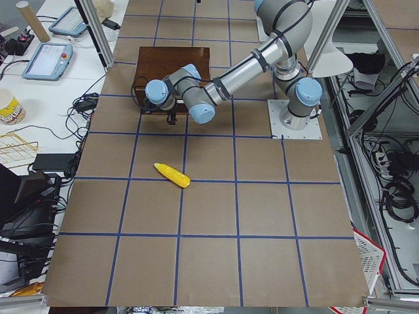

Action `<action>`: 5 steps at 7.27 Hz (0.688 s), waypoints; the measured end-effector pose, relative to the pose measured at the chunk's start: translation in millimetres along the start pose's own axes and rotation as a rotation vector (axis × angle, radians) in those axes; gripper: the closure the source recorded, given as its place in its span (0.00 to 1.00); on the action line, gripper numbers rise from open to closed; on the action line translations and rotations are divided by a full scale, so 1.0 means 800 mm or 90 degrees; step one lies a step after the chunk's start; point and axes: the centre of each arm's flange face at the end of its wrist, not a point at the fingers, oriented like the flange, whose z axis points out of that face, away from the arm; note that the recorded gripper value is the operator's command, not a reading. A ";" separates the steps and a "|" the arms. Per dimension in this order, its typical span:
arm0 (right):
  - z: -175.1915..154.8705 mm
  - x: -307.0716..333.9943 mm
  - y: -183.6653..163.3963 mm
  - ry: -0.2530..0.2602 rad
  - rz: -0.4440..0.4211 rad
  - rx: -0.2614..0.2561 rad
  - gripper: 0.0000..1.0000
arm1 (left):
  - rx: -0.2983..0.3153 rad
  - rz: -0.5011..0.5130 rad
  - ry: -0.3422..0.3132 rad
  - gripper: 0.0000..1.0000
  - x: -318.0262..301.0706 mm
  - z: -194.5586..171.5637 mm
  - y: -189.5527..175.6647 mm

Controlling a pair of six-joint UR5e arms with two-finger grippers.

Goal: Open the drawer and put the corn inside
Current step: 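Close the left gripper around the white drawer handle, then pull the drawer handle away from the cabinet with the left gripper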

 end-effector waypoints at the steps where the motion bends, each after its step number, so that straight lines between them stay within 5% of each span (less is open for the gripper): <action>1: 0.000 0.000 0.000 0.000 0.000 0.000 0.00 | 0.000 0.001 -0.001 0.00 -0.001 0.000 -0.001; 5: 0.000 0.000 0.000 0.000 0.000 0.000 0.00 | 0.012 0.006 -0.005 0.00 -0.027 -0.014 0.001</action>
